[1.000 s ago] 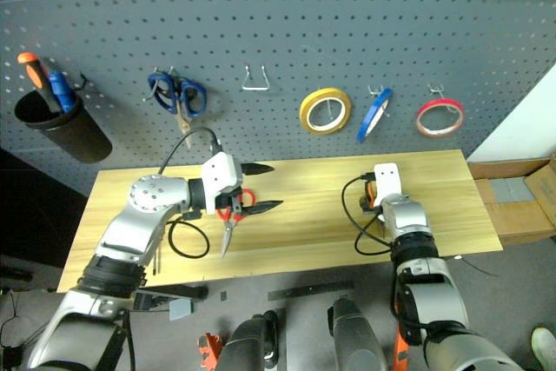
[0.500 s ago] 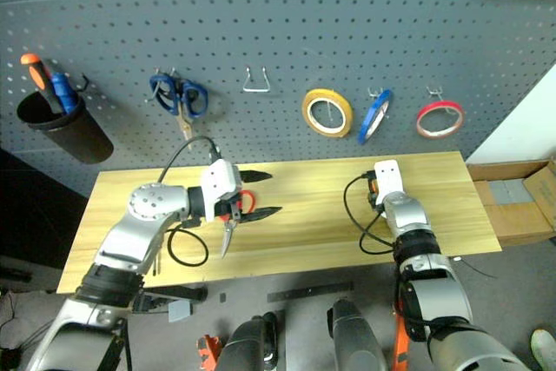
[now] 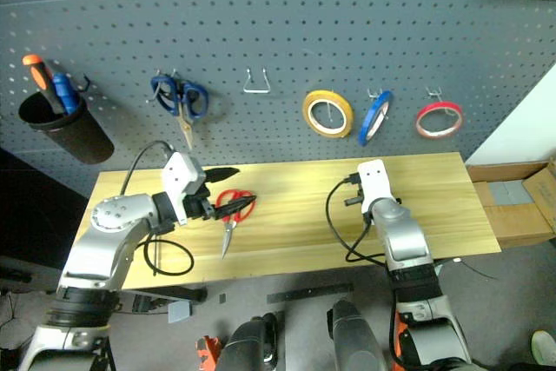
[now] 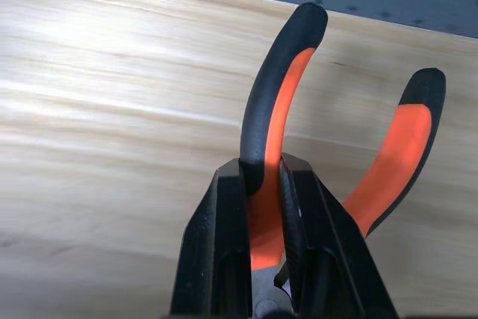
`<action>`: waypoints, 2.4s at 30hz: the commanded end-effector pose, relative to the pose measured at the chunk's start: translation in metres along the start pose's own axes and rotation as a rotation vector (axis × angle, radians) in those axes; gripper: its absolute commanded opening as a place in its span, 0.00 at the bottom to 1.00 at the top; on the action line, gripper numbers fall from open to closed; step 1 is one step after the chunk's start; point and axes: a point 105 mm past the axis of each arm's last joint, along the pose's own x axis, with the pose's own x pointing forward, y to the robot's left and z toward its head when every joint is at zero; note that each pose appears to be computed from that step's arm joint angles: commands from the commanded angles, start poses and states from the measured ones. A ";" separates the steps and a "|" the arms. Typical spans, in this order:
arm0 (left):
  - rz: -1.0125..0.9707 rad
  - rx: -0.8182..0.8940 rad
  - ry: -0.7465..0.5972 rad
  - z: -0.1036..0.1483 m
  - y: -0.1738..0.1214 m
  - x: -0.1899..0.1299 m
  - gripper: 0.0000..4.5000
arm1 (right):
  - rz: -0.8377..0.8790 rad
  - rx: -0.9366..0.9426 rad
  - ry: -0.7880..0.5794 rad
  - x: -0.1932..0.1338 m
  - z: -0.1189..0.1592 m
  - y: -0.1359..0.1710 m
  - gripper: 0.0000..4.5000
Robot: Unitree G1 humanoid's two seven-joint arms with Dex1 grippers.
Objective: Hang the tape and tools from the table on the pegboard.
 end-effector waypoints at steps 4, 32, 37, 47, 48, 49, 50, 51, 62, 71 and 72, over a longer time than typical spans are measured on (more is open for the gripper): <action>0.006 0.039 -0.029 0.011 0.001 0.001 0.84 | 0.081 -0.091 -0.027 -0.006 0.007 0.007 0.00; -0.111 0.053 -0.053 0.015 -0.028 0.026 0.84 | 0.041 -0.164 0.044 -0.020 -0.014 -0.005 0.96; -0.136 0.060 -0.054 0.016 -0.030 0.030 0.84 | -0.096 0.072 0.144 -0.031 -0.035 -0.008 0.96; -0.165 0.080 -0.060 0.018 -0.032 0.035 0.84 | -0.152 0.156 0.222 -0.015 -0.047 -0.006 0.96; -0.165 0.081 -0.061 0.018 -0.032 0.035 0.84 | -0.150 0.162 0.233 -0.013 -0.049 -0.006 0.96; -0.165 0.081 -0.061 0.018 -0.032 0.035 0.84 | -0.148 0.166 0.243 -0.012 -0.051 -0.006 0.96; -0.166 0.082 -0.061 0.018 -0.032 0.035 0.84 | -0.144 0.174 0.254 -0.009 -0.053 -0.006 0.96; -0.167 0.083 -0.061 0.018 -0.032 0.035 0.84 | -0.142 0.177 0.259 -0.007 -0.054 -0.007 0.96; -0.169 0.088 -0.059 0.017 -0.032 0.037 0.84 | -0.159 0.145 0.301 0.016 -0.059 -0.022 0.96; -0.164 0.085 -0.053 0.014 -0.031 0.035 0.84 | -0.123 0.155 0.358 0.017 -0.068 -0.016 0.75; -0.163 0.084 -0.052 0.013 -0.031 0.035 0.84 | -0.116 0.165 0.369 0.016 -0.070 -0.013 0.68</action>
